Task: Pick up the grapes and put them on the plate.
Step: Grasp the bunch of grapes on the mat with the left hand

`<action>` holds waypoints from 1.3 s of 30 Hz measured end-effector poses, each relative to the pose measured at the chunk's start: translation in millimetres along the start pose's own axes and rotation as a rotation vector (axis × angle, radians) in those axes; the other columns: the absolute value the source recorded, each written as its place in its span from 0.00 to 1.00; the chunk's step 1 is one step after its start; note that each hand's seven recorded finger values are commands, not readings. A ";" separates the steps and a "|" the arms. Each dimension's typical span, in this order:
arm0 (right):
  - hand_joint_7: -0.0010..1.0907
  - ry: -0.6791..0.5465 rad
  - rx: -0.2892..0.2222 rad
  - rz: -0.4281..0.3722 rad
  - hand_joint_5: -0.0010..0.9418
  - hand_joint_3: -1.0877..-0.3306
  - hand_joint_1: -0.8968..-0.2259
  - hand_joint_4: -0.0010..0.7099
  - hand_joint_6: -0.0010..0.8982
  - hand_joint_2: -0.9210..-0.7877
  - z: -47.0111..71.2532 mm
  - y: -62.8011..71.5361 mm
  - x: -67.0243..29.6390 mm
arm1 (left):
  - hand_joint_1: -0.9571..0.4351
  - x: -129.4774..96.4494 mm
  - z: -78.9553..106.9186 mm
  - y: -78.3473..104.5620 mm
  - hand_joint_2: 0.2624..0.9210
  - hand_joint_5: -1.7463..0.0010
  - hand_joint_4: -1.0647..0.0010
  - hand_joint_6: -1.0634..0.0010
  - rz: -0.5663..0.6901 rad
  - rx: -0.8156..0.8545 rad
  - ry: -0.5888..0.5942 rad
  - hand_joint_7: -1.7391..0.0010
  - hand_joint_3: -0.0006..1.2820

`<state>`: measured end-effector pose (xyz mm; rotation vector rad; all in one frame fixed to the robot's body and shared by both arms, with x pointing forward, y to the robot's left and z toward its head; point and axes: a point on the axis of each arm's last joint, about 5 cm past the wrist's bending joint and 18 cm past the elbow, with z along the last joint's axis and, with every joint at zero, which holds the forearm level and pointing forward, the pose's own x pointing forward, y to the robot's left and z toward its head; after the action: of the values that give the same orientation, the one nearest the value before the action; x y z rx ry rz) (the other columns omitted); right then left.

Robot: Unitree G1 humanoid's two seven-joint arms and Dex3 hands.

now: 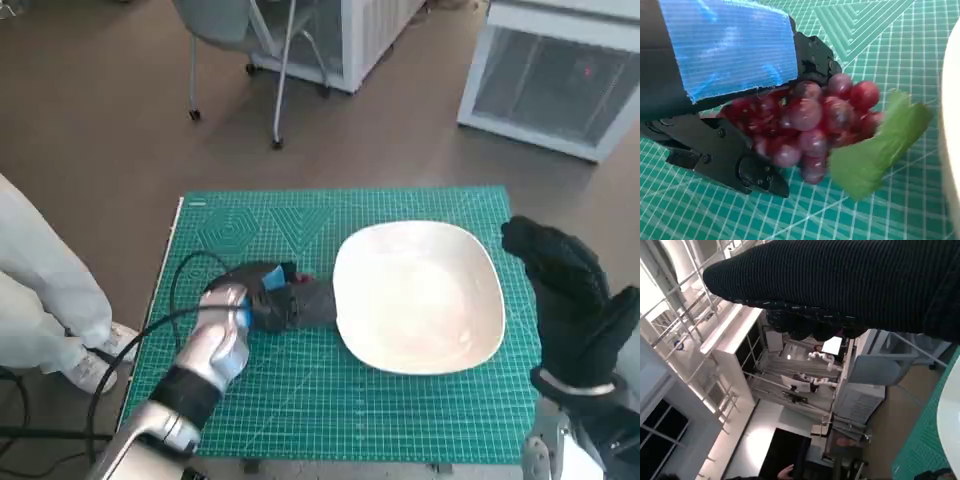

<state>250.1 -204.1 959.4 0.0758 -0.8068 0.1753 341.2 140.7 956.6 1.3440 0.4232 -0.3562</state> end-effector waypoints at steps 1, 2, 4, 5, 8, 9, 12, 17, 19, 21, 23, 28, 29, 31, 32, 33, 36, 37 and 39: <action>0.64 0.001 0.000 -0.001 0.00 0.72 0.63 0.92 0.34 0.00 0.0 -0.3 -0.2 | 0.59 0.4 0.0 0.3 0.77 0.99 0.79 0.72 0.002 0.001 -0.002 1.00 0.01; 0.64 0.001 -0.001 -0.001 0.00 0.72 0.63 0.92 0.34 0.00 0.0 -0.5 -0.3 | 0.59 0.8 -0.1 0.5 0.77 0.99 0.79 0.71 0.005 0.003 -0.005 1.00 0.01; 0.64 0.001 -0.001 -0.002 0.00 0.72 0.63 0.92 0.34 0.00 0.0 -0.6 -0.3 | 0.59 1.6 -0.6 0.2 0.77 0.99 0.79 0.70 0.009 0.008 -0.007 0.99 0.01; 0.64 0.001 -0.001 -0.002 0.00 0.72 0.63 0.92 0.34 0.00 0.0 -0.7 -0.4 | 0.58 2.1 -0.8 -0.1 0.77 0.99 0.79 0.70 0.010 0.011 -0.008 0.99 0.01; 0.64 0.001 -0.002 -0.002 0.00 0.72 0.63 0.93 0.34 0.00 0.0 -0.7 -0.4 | 0.58 3.4 -1.4 -1.2 0.78 0.99 0.77 0.69 0.014 0.021 -0.012 0.99 0.01; 0.64 0.001 -0.002 -0.002 0.00 0.72 0.63 0.93 0.34 0.00 0.0 -0.7 -0.5 | 0.58 3.9 -1.6 -1.6 0.78 0.99 0.77 0.69 0.015 0.024 -0.013 0.99 0.01; 0.64 0.001 -0.002 -0.002 0.00 0.72 0.63 0.93 0.34 0.00 -0.1 -0.6 -0.5 | 0.58 5.0 -2.6 -2.5 0.78 0.99 0.75 0.68 0.018 0.029 -0.014 0.99 0.01; 0.64 0.002 -0.002 -0.002 0.00 0.72 0.63 0.93 0.34 0.00 -0.1 -0.6 -0.5 | 0.58 6.3 -4.6 -3.8 0.78 0.99 0.74 0.68 0.025 0.025 -0.013 0.99 0.00; 0.63 0.002 -0.002 -0.002 0.00 0.72 0.63 0.93 0.34 0.00 -0.1 -0.5 -0.5 | 0.58 6.7 -4.9 -4.2 0.78 0.99 0.74 0.68 0.028 0.021 -0.012 0.99 0.00; 0.63 0.002 -0.002 -0.002 0.00 0.72 0.63 0.93 0.34 0.00 -0.1 -0.5 -0.5 | 0.59 7.0 -5.0 -4.5 0.78 0.99 0.74 0.68 0.033 0.018 -0.012 0.99 0.00; 0.63 0.002 -0.002 -0.002 0.00 0.72 0.63 0.93 0.34 0.00 -0.1 -0.5 -0.5 | 0.60 7.2 -5.0 -4.9 0.78 0.99 0.73 0.68 0.040 0.016 -0.013 0.99 0.00; 0.63 0.004 -0.001 -0.002 0.00 0.72 0.63 0.93 0.34 0.00 -0.2 -0.6 -0.5 | 0.71 7.7 -5.2 -6.4 0.86 0.89 0.65 0.65 0.073 0.013 -0.022 0.99 0.04; 0.63 0.004 -0.001 -0.002 0.00 0.72 0.63 0.93 0.34 0.00 -0.2 -0.6 -0.4 | 0.75 7.8 -5.4 -6.8 0.90 0.76 0.63 0.64 0.084 0.013 -0.025 0.99 0.08; 0.63 0.005 0.000 -0.002 0.00 0.72 0.63 0.93 0.34 0.00 -0.2 -0.6 -0.5 | 0.84 8.2 -5.8 -7.9 0.95 0.44 0.65 0.61 0.112 0.018 -0.030 0.98 0.18; 0.63 0.005 0.000 -0.002 0.00 0.72 0.63 0.93 0.35 0.00 -0.3 -0.6 -0.5 | 0.87 8.4 -5.9 -8.5 0.94 0.32 0.66 0.59 0.127 0.023 -0.032 0.98 0.24; 0.63 0.005 0.000 -0.002 0.00 0.72 0.63 0.93 0.35 0.00 -0.3 -0.6 -0.5 | 0.89 8.7 -6.0 -9.4 0.92 0.25 0.66 0.56 0.144 0.033 -0.033 0.98 0.29; 0.63 0.006 0.001 -0.002 0.00 0.72 0.63 0.93 0.35 0.00 -0.3 -0.6 -0.4 | 0.93 9.5 -5.6 -13.2 0.78 0.11 0.66 0.47 0.205 0.099 -0.031 0.97 0.47; 0.63 0.006 0.001 -0.002 0.00 0.72 0.63 0.93 0.35 0.00 -0.3 -0.6 -0.4 | 0.94 9.8 -5.4 -14.8 0.74 0.08 0.65 0.44 0.225 0.125 -0.030 0.96 0.51; 0.63 0.006 0.001 -0.002 0.00 0.72 0.63 0.93 0.35 0.00 -0.3 -0.7 -0.4 | 0.95 10.3 -5.3 -17.7 0.72 0.07 0.64 0.39 0.252 0.166 -0.031 0.95 0.53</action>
<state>250.2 -204.8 958.8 0.0774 -0.8002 0.1742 341.2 142.4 935.5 1.5328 0.1978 -0.2049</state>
